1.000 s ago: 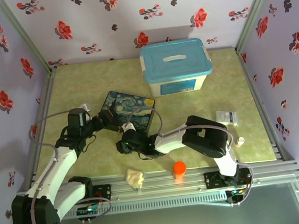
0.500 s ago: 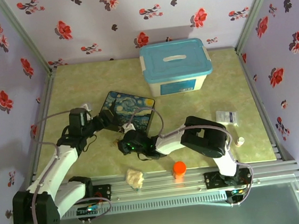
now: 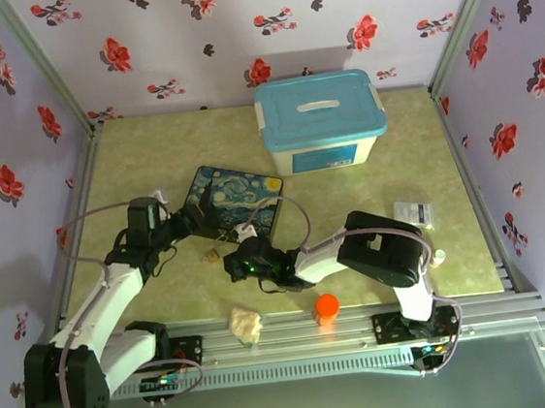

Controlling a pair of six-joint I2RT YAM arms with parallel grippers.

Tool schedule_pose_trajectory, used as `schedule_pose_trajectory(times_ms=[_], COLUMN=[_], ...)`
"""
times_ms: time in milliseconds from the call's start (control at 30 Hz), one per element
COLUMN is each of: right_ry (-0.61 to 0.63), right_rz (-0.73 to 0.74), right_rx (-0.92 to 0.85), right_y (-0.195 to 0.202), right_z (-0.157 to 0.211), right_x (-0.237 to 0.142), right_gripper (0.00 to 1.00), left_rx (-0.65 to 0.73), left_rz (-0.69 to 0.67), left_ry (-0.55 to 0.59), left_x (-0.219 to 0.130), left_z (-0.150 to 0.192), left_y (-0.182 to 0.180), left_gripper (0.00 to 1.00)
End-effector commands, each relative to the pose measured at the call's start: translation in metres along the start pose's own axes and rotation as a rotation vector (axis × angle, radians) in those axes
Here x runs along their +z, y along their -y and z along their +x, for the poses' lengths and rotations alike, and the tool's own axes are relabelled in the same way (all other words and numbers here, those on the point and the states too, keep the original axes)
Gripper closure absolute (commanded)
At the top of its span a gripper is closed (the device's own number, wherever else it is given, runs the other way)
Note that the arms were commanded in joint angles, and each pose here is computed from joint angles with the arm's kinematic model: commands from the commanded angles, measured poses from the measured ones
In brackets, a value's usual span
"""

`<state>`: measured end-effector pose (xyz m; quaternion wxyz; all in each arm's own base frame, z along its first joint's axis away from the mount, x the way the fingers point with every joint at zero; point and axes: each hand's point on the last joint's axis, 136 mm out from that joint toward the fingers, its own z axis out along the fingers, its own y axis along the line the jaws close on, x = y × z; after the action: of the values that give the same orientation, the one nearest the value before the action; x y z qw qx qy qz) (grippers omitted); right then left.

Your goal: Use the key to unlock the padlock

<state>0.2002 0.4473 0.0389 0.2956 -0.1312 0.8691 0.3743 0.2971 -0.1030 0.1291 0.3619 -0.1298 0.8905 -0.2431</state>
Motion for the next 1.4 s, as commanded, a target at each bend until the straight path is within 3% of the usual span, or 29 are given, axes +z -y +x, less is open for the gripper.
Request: schedule_pose_trajectory(times_ms=[0,67,167,200,400,600,900,1067,1367], right_ry=[0.001,0.004,0.011,0.010,0.013,0.082,0.127,0.115,0.108], right_rz=[0.082,0.091,0.098,0.098,0.099,0.103,-0.008,-0.050,0.063], right_rx=[0.021,0.017,0.015,0.012,0.009,0.036,0.117,0.159,0.211], right_y=[0.016,0.017,0.017,0.016,0.014,0.022,0.007,-0.009,0.011], right_z=[-0.004,-0.006,-0.009,-0.010,-0.012,-0.021,-0.028,-0.027,-0.019], right_x=[-0.012,-0.014,-0.015,-0.014,-0.016,-0.029,-0.019,-0.007,0.012], right_gripper=[0.88,0.81,0.74,0.72,0.66,0.50,0.46,0.45,0.43], left_rx=[0.021,0.013,-0.031,-0.044,-0.044,0.039,0.042,0.041,0.016], left_rz=[-0.038,-0.077,-0.095,-0.096,-0.129,-0.154,-0.145,-0.143,-0.128], left_ry=[-0.054,-0.068,-0.085,-0.092,-0.157,-0.205,-0.227,-0.178,-0.071], left_x=[-0.005,-0.005,-0.001,0.002,0.024,0.044,0.050,0.038,0.008], left_z=[0.024,0.036,0.055,0.062,0.086,0.100,0.121,0.108,0.062], left_y=[-0.014,-0.027,-0.041,-0.044,-0.056,-0.045,-0.040,-0.036,-0.032], left_gripper=[0.47,0.54,0.74,0.76,0.76,0.75,0.82,0.82,0.80])
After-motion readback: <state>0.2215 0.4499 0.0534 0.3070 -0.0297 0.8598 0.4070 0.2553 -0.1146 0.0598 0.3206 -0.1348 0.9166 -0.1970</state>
